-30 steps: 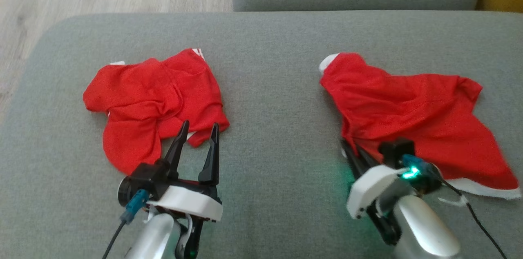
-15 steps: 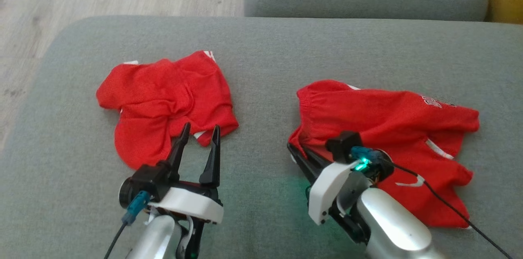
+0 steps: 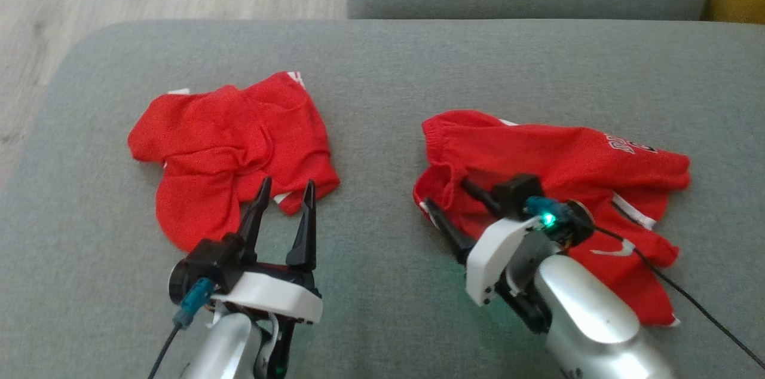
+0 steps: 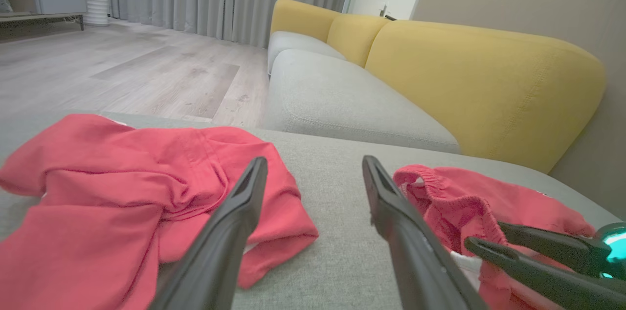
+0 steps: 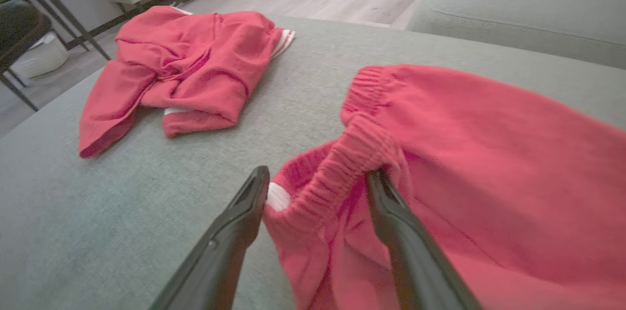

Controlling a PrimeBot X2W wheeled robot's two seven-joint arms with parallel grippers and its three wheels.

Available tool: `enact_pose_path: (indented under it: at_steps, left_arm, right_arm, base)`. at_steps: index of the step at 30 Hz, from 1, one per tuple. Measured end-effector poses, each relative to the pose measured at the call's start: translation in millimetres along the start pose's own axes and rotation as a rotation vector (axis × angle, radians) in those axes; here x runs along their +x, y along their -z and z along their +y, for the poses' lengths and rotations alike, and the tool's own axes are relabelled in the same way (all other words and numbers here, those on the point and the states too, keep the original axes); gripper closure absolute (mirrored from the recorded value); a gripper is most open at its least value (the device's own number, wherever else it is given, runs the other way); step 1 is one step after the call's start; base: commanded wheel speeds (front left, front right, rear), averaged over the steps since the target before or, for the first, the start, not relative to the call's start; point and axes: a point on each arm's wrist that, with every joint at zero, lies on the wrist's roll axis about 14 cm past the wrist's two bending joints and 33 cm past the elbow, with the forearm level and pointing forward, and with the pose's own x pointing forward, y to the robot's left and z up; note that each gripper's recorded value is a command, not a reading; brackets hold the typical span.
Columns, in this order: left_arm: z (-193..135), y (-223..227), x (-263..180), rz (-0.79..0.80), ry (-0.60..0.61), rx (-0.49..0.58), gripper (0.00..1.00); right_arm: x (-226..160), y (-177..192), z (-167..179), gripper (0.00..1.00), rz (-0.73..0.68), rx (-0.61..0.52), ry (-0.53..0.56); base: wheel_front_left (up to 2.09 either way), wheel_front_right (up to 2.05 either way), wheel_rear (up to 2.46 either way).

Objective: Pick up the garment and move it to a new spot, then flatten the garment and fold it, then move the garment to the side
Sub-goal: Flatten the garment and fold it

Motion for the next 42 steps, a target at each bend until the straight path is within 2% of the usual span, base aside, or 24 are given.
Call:
enact_pose_path:
  at_steps: [8, 14, 17, 20, 23, 27, 30, 36, 42]
  left_arm:
    - [-18.4, -4.2, 7.9, -0.013, 0.055, -0.001, 0.0]
    - [-36.1, -6.0, 12.6, -0.019, 0.107, -0.001, 0.0]
    - [-40.5, -3.0, 12.4, -0.011, 0.119, -0.003, 0.0]
    - [-42.3, -0.3, 13.7, -0.004, 0.125, -0.005, 0.0]
    - [-42.3, 3.4, 14.4, 0.007, 0.126, -0.008, 0.0]
    - [-38.7, 7.7, 14.3, 0.018, 0.117, -0.011, 0.0]
    - [-33.4, 11.2, 14.3, 0.028, 0.102, -0.014, 0.0]
    - [-20.5, 15.9, 13.4, 0.042, 0.067, -0.015, 0.0]
    - [-9.5, 17.7, 12.2, 0.048, 0.041, -0.016, 0.0]
  right_arm:
    - [-33.8, -8.0, -54.1, 0.0, -0.07, 0.021, 0.194]
    - [-94.2, -1.5, -111.9, 0.0, -0.115, 0.05, 0.42]
    - [-119.8, 1.0, -128.7, 0.0, -0.148, 0.078, 0.511]
    - [-135.5, 18.4, -132.6, 0.0, -0.14, 0.126, 0.565]
    - [-138.6, 31.3, -127.8, 0.0, -0.127, 0.165, 0.578]
    - [-131.6, 24.3, -130.1, 0.0, -0.145, 0.193, 0.568]
    - [-118.8, 20.9, -131.5, 0.0, -0.148, 0.284, 0.536]
    - [-86.2, 28.4, -134.4, 0.0, -0.061, 0.367, 0.48]
    - [-62.9, 39.7, -138.4, 0.0, 0.019, 0.402, 0.457]
  base:
    - [0.0, 0.0, 0.0]
    - [0.0, 0.0, 0.0]
    - [0.0, 0.0, 0.0]
    - [0.0, 0.0, 0.0]
    - [0.0, 0.0, 0.0]
    - [0.0, 0.0, 0.0]
    - [0.0, 0.0, 0.0]
    - [0.0, 0.0, 0.0]
    - [0.0, 0.0, 0.0]
